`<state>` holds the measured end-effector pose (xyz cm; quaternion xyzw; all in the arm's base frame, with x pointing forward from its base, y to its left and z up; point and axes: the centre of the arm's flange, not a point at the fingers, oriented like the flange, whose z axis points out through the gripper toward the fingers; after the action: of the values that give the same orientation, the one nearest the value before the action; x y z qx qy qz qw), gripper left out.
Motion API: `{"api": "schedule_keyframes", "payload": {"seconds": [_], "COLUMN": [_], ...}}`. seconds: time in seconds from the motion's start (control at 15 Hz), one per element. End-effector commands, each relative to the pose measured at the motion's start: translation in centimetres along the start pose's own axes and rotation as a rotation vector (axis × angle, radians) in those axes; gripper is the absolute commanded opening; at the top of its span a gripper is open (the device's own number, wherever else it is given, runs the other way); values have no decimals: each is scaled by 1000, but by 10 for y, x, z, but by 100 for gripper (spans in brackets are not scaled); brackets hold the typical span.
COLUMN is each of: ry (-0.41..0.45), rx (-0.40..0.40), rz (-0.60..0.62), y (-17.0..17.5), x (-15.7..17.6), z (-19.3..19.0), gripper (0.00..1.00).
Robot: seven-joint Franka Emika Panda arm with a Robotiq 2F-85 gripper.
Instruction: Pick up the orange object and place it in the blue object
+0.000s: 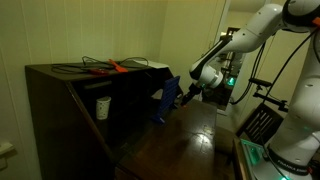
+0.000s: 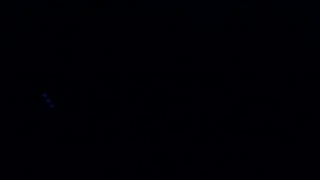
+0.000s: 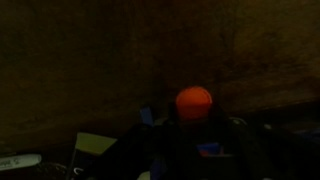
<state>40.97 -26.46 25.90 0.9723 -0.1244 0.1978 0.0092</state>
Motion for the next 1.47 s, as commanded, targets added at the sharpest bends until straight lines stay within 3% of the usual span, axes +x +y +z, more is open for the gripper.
{"api": "schedule_keyframes", "payload": {"seconds": [0.0, 0.4, 0.87, 1.4], "ry": [125, 297, 436, 588], "rx": [52, 109, 147, 122], "rz": [-21, -28, -27, -26], "y": [-7, -17, -31, -46], "x": [-14, -7, -16, -25], "z": [-51, -96, -106, -116], "gripper": [10, 10, 10, 10]}}
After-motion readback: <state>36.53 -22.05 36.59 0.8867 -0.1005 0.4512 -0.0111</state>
